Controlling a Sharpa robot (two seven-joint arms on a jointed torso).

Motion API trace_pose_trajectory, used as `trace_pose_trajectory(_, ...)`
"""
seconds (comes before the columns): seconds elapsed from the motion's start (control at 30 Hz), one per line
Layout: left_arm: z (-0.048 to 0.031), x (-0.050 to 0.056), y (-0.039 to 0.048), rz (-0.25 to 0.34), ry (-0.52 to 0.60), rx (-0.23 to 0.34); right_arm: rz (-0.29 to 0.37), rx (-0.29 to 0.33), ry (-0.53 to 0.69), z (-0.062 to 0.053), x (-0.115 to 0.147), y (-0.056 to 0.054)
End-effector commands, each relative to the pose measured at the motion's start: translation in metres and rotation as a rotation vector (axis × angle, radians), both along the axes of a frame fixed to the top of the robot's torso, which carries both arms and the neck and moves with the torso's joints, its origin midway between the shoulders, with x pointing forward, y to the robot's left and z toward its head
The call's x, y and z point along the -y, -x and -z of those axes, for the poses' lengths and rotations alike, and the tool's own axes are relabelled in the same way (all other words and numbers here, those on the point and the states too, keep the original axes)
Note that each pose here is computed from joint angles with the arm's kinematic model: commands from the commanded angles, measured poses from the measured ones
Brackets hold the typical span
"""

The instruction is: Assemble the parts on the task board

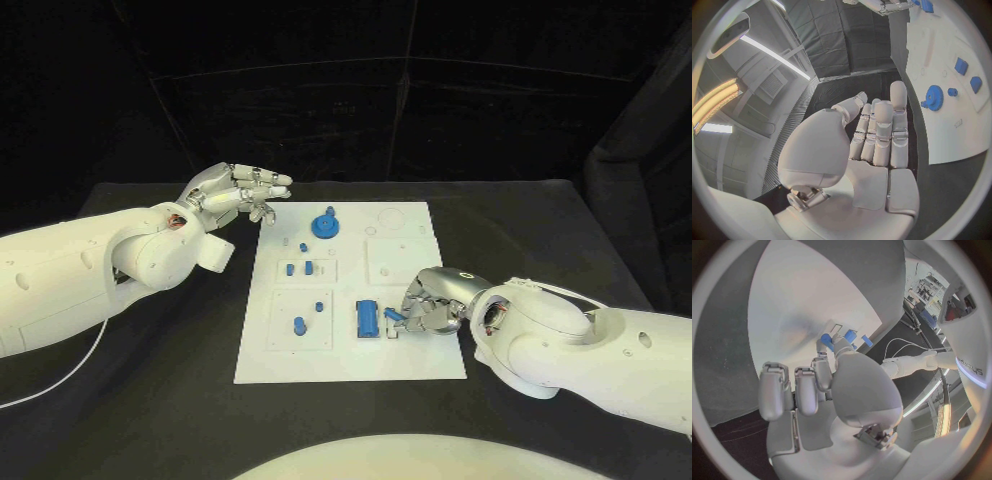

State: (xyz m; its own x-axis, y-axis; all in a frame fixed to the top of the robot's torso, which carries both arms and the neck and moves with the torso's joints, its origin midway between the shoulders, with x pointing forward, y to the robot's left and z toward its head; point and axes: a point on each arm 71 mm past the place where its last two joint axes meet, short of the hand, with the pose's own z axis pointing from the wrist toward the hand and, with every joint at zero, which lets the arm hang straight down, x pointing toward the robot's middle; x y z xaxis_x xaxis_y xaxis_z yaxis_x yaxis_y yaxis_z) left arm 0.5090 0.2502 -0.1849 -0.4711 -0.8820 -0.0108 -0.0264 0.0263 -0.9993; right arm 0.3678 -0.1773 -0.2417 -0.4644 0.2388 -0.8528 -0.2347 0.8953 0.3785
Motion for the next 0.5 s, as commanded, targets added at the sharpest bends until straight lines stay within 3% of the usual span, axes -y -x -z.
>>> trace_pose_trajectory(0.03,-0.0009,0.002,0.0001,0.013,0.008,-0.001,0.044,-0.042,-0.090,-0.001,0.002,0.001)
trace_pose_trajectory(0.33,-0.0004,0.002,0.0000,0.015,0.008,-0.004,0.101,-0.188,-0.068,0.008,0.009,0.004)
trace_pose_trajectory(0.5,-0.0003,0.003,0.0002,0.016,0.008,-0.004,0.127,-0.218,-0.070,0.011,0.008,0.004)
